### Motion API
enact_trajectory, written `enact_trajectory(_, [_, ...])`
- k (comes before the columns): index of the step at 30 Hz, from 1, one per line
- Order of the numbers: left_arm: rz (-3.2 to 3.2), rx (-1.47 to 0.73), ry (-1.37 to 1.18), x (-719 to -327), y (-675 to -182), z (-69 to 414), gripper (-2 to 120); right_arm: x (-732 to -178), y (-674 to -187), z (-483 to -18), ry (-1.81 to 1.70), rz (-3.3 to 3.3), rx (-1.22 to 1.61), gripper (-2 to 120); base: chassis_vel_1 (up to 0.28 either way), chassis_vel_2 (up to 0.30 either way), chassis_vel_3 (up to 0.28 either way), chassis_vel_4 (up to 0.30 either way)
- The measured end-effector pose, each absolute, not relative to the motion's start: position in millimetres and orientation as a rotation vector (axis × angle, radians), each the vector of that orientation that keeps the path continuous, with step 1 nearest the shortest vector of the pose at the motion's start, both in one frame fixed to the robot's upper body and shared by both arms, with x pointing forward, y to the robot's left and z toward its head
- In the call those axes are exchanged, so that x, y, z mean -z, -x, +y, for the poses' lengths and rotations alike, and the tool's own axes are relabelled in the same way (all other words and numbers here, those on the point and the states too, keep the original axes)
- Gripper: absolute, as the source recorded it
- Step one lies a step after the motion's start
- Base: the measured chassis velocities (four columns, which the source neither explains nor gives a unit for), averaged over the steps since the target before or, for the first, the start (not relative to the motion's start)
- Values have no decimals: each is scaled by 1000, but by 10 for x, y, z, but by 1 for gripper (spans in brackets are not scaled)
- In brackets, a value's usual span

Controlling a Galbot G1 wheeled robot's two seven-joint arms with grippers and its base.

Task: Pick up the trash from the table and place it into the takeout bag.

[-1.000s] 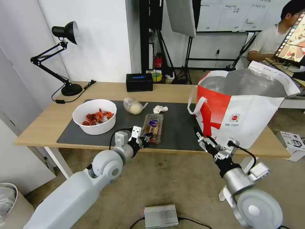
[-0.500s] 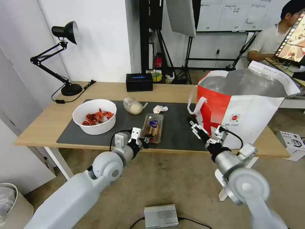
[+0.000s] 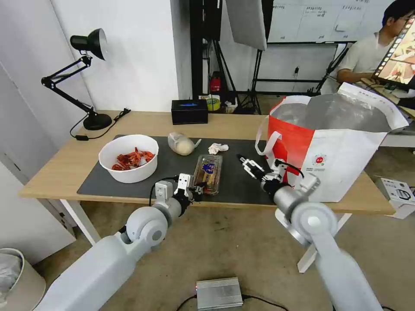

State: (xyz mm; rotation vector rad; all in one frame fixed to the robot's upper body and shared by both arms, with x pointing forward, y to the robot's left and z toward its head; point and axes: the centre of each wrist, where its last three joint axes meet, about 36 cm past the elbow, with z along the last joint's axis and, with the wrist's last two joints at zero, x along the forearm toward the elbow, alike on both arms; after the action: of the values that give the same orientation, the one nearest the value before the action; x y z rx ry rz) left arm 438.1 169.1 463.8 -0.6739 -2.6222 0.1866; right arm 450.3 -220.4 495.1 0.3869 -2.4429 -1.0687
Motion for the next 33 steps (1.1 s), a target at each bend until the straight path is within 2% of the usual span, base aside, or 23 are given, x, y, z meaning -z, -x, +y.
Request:
enact_trajectory(9, [-2626, -194, 649, -4624, -4393, 1731, 0, -4999, -4865, -2070, -371, -2375, 996, 100, 0, 0, 0, 0])
enact_trajectory(33, [-2636, -245, 628, -4612, -4392, 1759, 0, -5044, -5420, -1691, -373, -2282, 908, 100, 0, 0, 0, 0])
